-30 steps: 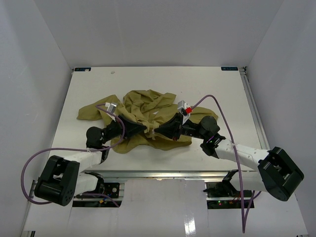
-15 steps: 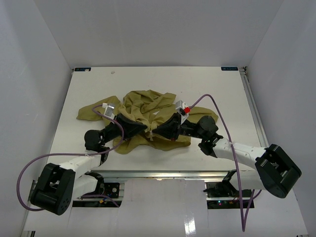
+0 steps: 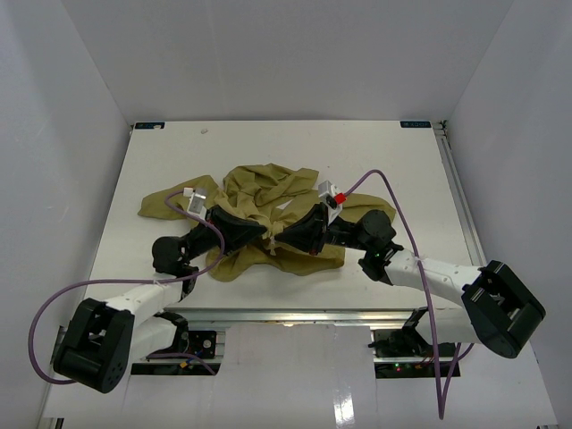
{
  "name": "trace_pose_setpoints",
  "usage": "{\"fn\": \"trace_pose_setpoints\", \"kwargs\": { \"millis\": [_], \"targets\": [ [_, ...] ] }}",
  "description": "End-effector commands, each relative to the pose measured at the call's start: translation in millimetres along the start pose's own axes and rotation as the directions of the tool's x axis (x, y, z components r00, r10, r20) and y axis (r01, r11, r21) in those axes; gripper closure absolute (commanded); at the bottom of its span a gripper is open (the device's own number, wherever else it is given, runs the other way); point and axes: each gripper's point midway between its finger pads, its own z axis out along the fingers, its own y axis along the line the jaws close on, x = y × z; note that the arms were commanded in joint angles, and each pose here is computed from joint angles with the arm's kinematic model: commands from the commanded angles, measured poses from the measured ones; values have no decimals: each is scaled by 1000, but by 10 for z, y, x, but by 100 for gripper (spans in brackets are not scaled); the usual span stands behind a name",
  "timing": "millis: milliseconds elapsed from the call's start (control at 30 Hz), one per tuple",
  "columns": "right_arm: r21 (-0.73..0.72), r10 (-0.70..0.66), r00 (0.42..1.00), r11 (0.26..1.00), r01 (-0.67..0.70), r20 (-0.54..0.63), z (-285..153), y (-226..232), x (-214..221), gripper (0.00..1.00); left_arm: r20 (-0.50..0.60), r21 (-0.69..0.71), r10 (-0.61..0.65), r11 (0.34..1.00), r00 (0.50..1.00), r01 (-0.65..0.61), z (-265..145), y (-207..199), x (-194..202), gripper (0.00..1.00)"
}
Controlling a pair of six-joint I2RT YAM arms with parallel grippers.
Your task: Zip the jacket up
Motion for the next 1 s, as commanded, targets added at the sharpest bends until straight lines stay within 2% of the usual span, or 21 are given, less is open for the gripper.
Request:
{"fn": "trace_pose_setpoints", "kwargs": {
  "millis": [0, 233, 633, 967],
  "targets": [
    [-55, -51, 996, 997, 55, 71, 93, 114, -272, 92, 279, 254, 363, 865, 889, -433, -43, -863, -525, 100],
    [-59, -34, 997, 998, 38, 69, 100, 121, -264, 92, 306, 237, 383, 856, 871, -460, -49, -874, -566, 100],
    [-64, -19, 996, 998, 25, 92, 122, 135, -345, 92, 339, 238, 478, 790, 810, -565, -57, -971, -557, 100],
    [-55, -4, 994, 998, 10, 110, 136, 128, -397, 92, 346, 245, 509, 762, 788, -600, -81, -1023, -490, 100]
  ]
}}
